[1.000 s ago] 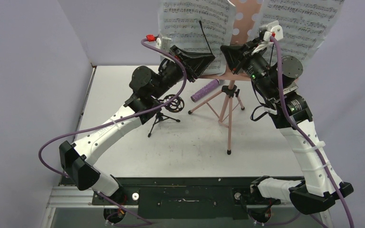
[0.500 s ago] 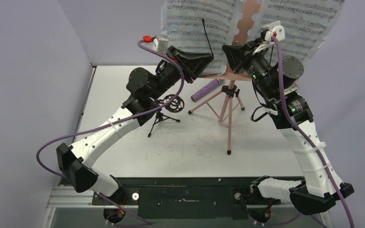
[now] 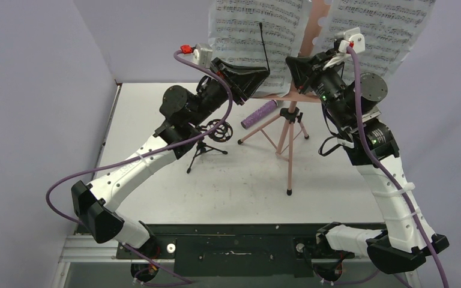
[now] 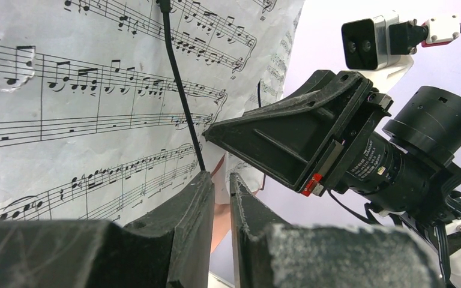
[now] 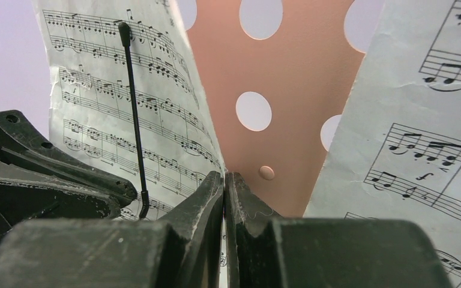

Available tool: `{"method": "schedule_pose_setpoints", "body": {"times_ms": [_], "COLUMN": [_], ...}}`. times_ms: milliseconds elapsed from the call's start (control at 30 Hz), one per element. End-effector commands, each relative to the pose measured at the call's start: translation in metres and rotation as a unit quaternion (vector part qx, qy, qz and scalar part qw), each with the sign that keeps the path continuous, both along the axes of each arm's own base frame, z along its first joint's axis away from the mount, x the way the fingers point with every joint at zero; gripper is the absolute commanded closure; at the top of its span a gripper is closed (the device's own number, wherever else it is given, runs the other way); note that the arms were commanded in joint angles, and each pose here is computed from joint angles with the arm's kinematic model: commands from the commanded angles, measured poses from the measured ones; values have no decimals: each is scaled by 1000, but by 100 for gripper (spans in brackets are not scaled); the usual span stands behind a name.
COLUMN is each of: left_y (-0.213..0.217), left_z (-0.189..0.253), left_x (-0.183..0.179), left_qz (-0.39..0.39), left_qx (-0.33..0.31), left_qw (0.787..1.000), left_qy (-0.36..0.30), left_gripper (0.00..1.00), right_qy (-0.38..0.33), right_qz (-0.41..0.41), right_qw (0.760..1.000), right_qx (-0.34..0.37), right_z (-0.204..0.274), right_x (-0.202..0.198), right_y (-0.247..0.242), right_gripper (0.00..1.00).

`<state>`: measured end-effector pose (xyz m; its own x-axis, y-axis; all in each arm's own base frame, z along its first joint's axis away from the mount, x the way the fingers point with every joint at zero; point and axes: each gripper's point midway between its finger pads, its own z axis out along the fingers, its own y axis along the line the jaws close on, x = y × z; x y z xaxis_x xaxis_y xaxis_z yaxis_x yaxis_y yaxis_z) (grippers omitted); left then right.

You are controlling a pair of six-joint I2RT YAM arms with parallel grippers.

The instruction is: Set up the instrument practice props

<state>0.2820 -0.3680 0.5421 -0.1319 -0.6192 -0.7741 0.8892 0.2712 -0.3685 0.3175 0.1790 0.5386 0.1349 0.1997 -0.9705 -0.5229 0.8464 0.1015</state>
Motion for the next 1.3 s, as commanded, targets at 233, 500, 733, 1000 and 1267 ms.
{"method": "schedule_pose_setpoints", "body": {"times_ms": [233,500,733,1000,1267], "left_y": [18,22,29,41,54], "left_z": [25,23,25,23,17], "left_x": [-16,-20,-26,-30,-39], "left_qz": [6,6,9,23,31], "left_qx": [-32,-33,-36,-42,-44], "left_qw": [999,999,999,998,998], "left_qy": [-28,-29,-33,-34,-31], "left_gripper": [77,62,48,30,9], "right_qy": [-38,-41,-48,-65,-92], "right_qz": [-17,-23,-20,-9,42], "right_qw": [999,998,998,996,993], "right_qx": [26,36,47,59,59], "right_z": [28,28,29,36,37], "right_x": [-18,-20,-24,-34,-50], "right_y": [-15,-19,-20,-21,-9], "right_gripper": [95,91,52,36,28]}}
